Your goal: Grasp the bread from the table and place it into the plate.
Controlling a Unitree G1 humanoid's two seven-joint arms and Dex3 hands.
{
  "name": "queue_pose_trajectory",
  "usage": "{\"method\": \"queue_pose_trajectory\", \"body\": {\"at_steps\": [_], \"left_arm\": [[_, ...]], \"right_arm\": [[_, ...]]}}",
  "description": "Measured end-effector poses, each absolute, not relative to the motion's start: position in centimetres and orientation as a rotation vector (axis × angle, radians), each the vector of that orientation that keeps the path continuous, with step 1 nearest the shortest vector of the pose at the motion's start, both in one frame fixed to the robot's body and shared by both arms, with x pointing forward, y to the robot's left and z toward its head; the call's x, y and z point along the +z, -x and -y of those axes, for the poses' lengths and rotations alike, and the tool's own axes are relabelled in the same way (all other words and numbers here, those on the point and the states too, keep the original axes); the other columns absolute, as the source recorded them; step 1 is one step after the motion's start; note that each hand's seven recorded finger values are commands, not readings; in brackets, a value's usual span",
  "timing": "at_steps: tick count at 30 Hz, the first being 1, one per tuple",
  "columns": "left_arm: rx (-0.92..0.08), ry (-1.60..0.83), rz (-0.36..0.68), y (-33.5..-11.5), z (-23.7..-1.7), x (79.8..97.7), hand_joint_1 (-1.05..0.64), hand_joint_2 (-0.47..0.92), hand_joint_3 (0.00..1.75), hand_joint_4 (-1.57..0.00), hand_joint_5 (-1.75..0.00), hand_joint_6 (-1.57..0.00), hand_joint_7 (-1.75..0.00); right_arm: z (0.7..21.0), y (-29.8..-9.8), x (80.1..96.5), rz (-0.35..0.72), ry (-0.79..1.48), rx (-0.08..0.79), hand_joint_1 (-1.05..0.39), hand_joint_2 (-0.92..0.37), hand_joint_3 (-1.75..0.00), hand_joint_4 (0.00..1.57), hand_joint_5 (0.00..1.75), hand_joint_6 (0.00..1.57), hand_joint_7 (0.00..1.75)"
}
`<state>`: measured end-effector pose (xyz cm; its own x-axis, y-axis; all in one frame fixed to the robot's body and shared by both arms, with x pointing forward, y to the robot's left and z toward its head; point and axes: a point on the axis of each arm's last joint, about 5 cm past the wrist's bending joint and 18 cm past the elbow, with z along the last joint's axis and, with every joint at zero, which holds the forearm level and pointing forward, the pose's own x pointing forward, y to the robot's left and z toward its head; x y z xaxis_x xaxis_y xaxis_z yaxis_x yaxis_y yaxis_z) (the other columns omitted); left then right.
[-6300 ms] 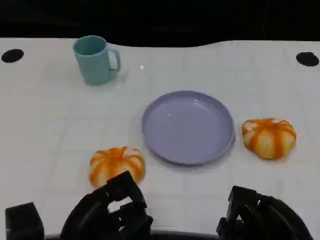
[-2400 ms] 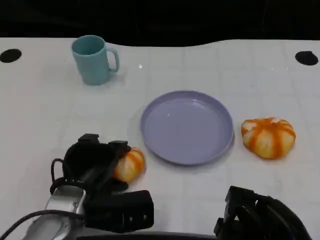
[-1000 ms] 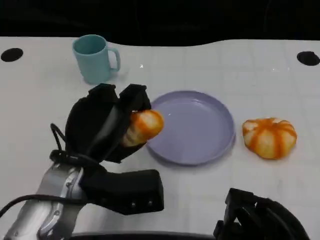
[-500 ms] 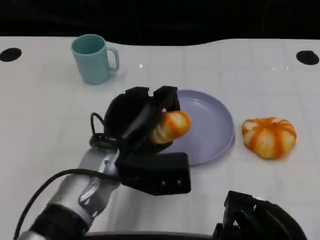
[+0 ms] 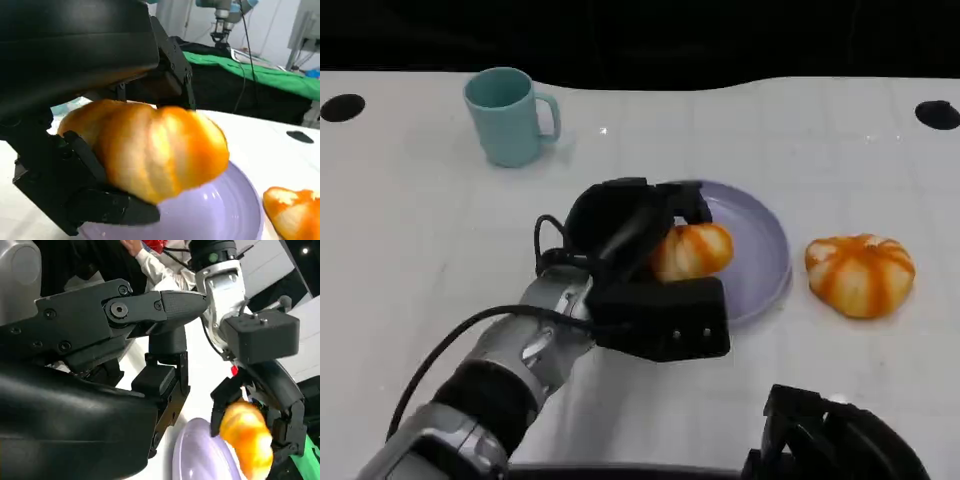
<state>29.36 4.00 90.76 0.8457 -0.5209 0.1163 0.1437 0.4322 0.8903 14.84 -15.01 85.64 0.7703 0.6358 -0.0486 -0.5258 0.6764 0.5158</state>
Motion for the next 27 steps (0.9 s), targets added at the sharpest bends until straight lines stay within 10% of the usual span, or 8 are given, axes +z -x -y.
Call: {"method": "queue_pose_trajectory", "body": {"at_steps": [7, 27], "left_arm": [[-0.519, -1.133, 0.33, -29.6, -3.8, 91.1, -0.87, 0.92, 0.25, -0.01, -0.21, -0.02, 0.0], [-0.556, -1.118, 0.318, -28.9, -5.3, 93.0, -0.89, 0.92, 0.27, -0.17, -0.26, -0.1, -0.04]], "right_arm": [[14.9, -14.9, 85.7, -0.231, -0.503, 0.662, -0.71, -0.92, -0.26, 0.86, 1.59, 0.78, 1.39], [14.9, -14.9, 85.7, -0.223, -0.501, 0.66, -0.72, -0.92, -0.24, 0.86, 1.6, 0.77, 1.39]]}}
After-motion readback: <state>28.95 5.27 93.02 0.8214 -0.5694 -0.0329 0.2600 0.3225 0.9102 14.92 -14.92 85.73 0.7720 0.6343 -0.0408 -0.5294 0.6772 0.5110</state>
